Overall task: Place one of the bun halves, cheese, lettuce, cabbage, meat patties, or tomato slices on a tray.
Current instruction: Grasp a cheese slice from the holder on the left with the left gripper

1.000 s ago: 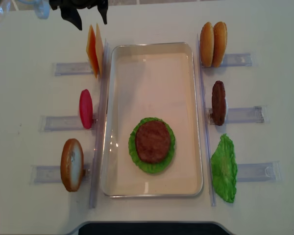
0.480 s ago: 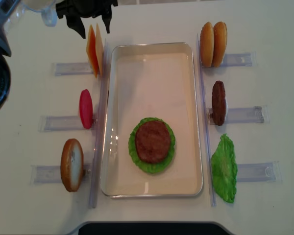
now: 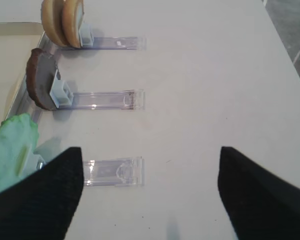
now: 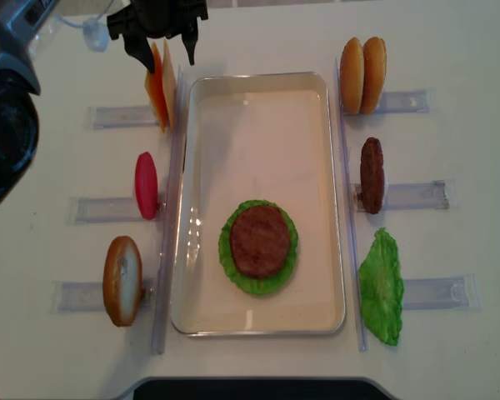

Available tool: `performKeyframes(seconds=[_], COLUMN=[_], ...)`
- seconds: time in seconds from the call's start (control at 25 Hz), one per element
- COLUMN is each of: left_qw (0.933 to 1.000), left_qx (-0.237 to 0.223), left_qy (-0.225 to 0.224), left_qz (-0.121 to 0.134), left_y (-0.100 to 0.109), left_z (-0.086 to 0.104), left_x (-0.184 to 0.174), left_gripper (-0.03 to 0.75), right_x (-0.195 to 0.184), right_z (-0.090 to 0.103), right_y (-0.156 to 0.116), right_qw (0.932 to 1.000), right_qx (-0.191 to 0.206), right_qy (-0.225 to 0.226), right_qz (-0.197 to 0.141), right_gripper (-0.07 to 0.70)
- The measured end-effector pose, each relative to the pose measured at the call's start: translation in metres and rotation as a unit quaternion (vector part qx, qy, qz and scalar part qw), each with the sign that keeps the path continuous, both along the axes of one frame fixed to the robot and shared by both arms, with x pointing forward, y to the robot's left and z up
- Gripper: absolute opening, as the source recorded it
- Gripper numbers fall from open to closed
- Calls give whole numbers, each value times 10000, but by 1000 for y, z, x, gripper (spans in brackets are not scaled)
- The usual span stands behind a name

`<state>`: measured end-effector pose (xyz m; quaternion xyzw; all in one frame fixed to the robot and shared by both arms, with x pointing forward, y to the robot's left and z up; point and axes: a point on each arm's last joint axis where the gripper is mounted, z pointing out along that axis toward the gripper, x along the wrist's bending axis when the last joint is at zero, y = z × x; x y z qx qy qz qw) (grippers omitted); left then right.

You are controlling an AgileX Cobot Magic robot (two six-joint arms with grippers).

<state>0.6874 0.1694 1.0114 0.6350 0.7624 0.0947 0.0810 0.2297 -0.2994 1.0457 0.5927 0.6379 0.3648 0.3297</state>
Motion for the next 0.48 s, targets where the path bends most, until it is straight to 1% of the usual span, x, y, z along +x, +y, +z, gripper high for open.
performKeyframes(seconds=[0.32,0.48], left_qw=[9999,9999], left_qx=[-68,-60], left_qy=[109,118], left_qz=[12,11], left_y=[-2,-2], left_z=[-8,-9], left_x=[1,1], left_gripper=[570,570], right_x=[0,0], right_z=[0,0], right_y=[0,0], right_qw=[10000,10000], right_qx=[0,0], right_qy=[0,0], right_qz=[0,0], right_gripper=[556,556])
